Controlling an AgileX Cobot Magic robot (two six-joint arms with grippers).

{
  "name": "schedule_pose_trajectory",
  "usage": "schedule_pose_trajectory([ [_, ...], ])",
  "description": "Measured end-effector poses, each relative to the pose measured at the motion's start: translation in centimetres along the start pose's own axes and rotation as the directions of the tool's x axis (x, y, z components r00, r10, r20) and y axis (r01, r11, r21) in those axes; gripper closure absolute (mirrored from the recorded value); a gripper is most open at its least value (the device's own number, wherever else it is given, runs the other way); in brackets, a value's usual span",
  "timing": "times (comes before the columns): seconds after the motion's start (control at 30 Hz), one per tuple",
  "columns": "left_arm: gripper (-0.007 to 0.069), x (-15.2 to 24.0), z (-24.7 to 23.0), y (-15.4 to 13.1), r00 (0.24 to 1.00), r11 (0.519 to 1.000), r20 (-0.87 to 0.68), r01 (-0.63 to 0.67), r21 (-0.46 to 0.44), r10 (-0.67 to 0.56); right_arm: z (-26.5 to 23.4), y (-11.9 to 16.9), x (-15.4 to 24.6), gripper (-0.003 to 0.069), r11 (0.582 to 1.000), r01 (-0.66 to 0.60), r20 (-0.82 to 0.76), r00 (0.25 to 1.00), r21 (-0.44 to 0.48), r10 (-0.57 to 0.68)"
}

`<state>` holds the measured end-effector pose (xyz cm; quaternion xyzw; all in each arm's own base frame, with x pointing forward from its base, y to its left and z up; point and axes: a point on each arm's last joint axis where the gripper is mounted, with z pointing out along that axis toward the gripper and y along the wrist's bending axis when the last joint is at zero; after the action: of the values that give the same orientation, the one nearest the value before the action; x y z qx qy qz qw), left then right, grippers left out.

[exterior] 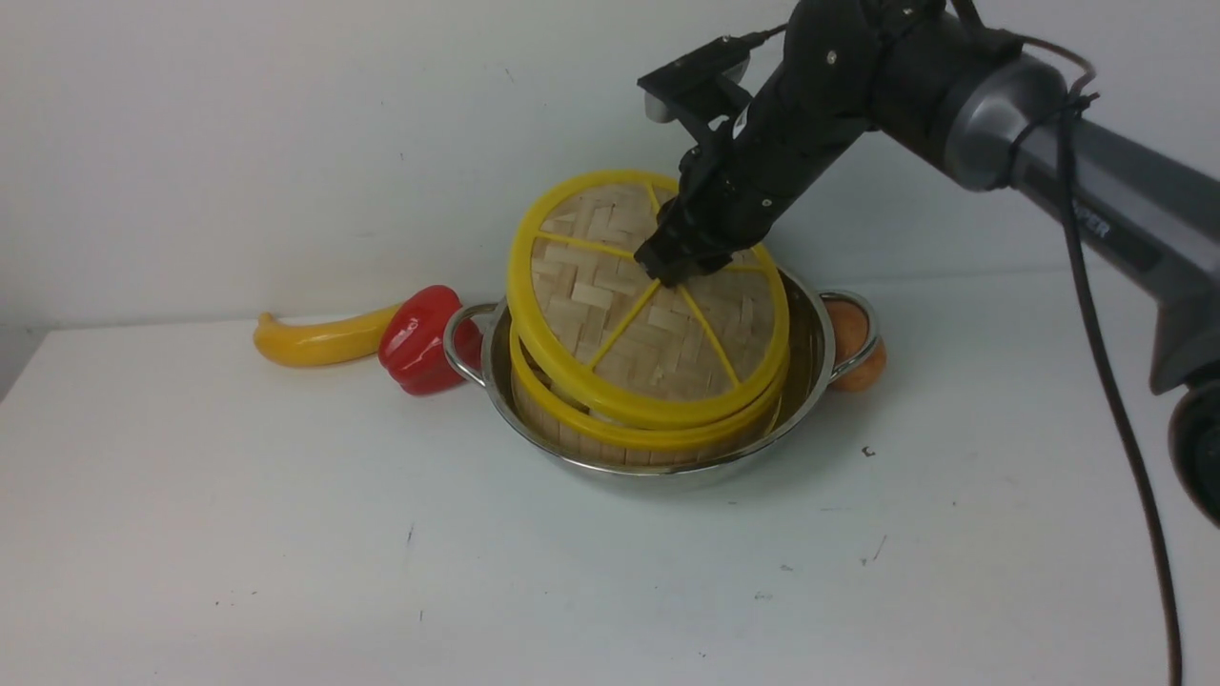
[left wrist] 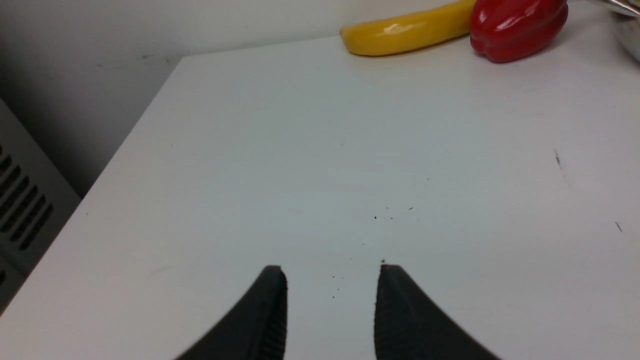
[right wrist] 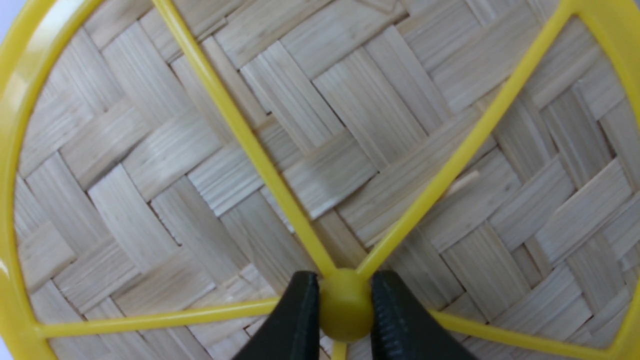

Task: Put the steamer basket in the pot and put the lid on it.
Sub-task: Use the right arm to place the steamer lid on the steamer

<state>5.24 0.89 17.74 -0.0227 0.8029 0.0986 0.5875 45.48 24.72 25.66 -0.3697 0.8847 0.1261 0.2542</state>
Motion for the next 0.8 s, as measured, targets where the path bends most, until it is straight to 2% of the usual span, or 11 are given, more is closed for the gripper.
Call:
schedule_pose_trajectory([
  [0.23, 0.0384, 0.0, 0.0, 0.0, 1.0, 1.0, 0.0, 0.0, 0.0, 0.0, -3.4, 0.0, -1.5, 0.0515, 0.997, 0.055, 0.033, 0.998, 0.053, -0.056],
  [0.4, 0.0384, 0.0, 0.0, 0.0, 1.0, 1.0, 0.0, 0.0, 0.0, 0.0, -5.8, 0.1, -2.6, 0.0515, 0.997, 0.011, 0.11, 0.994, 0.077, -0.02],
  [0.8, 0.0384, 0.0, 0.0, 0.0, 1.0, 1.0, 0.0, 0.0, 0.0, 0.0, -4.4, 0.2, -1.3, 0.0515, 0.995, -0.089, 0.039, 0.995, 0.052, 0.087],
])
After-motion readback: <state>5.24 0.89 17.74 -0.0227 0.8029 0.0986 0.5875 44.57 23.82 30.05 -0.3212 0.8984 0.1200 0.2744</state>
